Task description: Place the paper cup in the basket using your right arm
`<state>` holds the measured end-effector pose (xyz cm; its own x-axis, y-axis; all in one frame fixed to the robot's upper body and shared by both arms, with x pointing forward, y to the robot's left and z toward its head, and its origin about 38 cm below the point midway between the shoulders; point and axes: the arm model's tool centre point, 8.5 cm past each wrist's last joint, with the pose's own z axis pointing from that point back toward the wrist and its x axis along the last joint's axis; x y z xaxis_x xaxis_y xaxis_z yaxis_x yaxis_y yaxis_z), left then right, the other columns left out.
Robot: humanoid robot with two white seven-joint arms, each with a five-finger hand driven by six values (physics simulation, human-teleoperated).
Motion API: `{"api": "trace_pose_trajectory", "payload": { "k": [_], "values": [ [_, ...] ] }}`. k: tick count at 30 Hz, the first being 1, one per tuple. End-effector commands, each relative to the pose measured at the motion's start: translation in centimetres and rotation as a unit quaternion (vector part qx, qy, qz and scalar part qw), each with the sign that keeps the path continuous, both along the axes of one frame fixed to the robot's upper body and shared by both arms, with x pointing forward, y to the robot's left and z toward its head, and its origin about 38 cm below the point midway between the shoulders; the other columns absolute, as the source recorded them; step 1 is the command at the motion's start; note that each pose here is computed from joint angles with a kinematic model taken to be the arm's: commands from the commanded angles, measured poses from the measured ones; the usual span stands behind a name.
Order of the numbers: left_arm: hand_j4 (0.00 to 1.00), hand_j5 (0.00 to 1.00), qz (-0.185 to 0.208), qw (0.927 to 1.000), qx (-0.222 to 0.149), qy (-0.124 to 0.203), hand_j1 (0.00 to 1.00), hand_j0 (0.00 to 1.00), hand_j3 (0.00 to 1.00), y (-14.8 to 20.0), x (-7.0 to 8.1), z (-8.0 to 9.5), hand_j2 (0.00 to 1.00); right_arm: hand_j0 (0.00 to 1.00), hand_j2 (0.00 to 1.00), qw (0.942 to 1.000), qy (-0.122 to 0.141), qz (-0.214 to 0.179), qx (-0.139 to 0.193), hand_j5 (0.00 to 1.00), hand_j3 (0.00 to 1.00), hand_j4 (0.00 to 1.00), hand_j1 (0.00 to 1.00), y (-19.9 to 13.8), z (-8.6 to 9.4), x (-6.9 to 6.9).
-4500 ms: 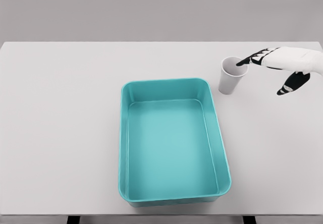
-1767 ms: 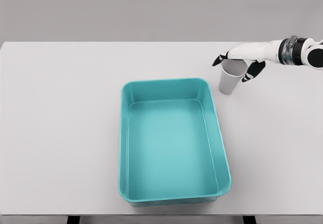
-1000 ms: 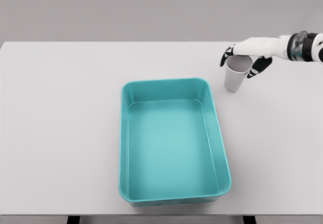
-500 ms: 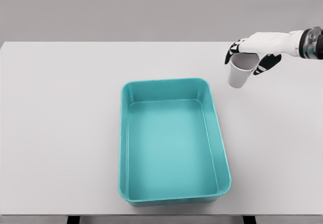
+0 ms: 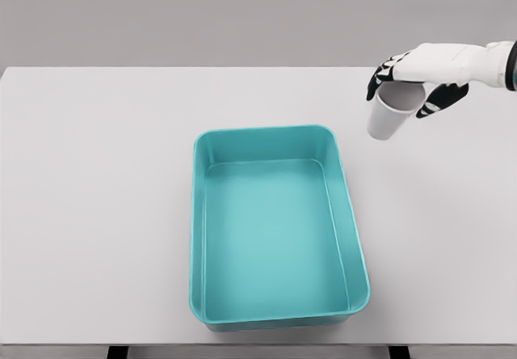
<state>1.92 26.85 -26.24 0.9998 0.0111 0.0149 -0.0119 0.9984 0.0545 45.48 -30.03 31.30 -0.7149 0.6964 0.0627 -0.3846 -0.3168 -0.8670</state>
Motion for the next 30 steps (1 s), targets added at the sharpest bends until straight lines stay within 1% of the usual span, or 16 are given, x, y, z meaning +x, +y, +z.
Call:
{"api": "trace_pose_trajectory", "payload": {
  "k": [1, 3, 5, 7, 11, 13, 16, 23, 30],
  "values": [
    [1.00, 1.00, 0.000, 1.0000, 0.000, 0.000, 1.00, 1.00, 1.00, 0.0, 0.0, 0.0, 1.00, 0.69, 0.69, 1.0000, 0.000, 0.007, 0.003, 0.69, 0.69, 0.69, 0.69, 0.2, 0.3, -0.5],
    [1.00, 1.00, 0.000, 1.0000, -0.001, 0.000, 1.00, 1.00, 1.00, 0.0, 0.0, 0.0, 1.00, 0.69, 0.69, 0.9999, -0.003, 0.015, 0.004, 0.69, 0.69, 0.69, 0.69, 0.5, 0.6, -0.7],
    [1.00, 1.00, 0.000, 1.0000, 0.000, 0.000, 1.00, 1.00, 1.00, 0.0, 0.0, 0.0, 1.00, 0.69, 0.69, 0.9995, -0.003, 0.023, 0.019, 0.69, 0.69, 0.69, 0.69, 0.8, 1.4, -0.8],
    [1.00, 1.00, 0.000, 1.0000, 0.000, 0.000, 1.00, 1.00, 1.00, 0.0, 0.0, 0.0, 1.00, 0.69, 0.69, 0.9992, -0.008, 0.032, 0.021, 0.69, 0.69, 0.69, 0.69, 0.9, 2.0, -1.2],
    [1.00, 1.00, 0.000, 1.0000, 0.000, 0.000, 1.00, 1.00, 1.00, 0.0, 0.0, 0.0, 1.00, 0.69, 0.69, 0.9987, -0.010, 0.044, 0.025, 0.69, 0.69, 0.69, 0.69, 1.6, 2.3, -1.6],
    [1.00, 1.00, 0.000, 1.0000, 0.000, 0.000, 1.00, 1.00, 1.00, 0.0, 0.0, 0.0, 1.00, 0.69, 0.69, 0.9981, -0.011, 0.052, 0.033, 0.69, 0.69, 0.69, 0.69, 2.1, 2.8, -1.8],
    [1.00, 1.00, 0.000, 1.0000, 0.000, 0.000, 1.00, 1.00, 1.00, 0.0, 0.0, 0.0, 1.00, 0.69, 0.69, 0.9974, -0.012, 0.062, 0.033, 0.69, 0.69, 0.69, 0.69, 2.7, 2.9, -2.2],
    [1.00, 1.00, 0.000, 1.0000, 0.000, 0.000, 1.00, 1.00, 1.00, 0.0, 0.0, 0.0, 1.00, 0.69, 0.69, 0.9964, -0.017, 0.075, 0.034, 0.69, 0.69, 0.69, 0.69, 3.5, 3.3, -2.5],
    [1.00, 1.00, 0.000, 1.0000, 0.000, 0.000, 1.00, 1.00, 1.00, 0.0, 0.0, 0.0, 1.00, 0.69, 0.69, 0.9938, -0.012, 0.101, 0.045, 0.69, 0.69, 0.69, 0.69, 5.8, 2.9, -2.4]
  ]
}}
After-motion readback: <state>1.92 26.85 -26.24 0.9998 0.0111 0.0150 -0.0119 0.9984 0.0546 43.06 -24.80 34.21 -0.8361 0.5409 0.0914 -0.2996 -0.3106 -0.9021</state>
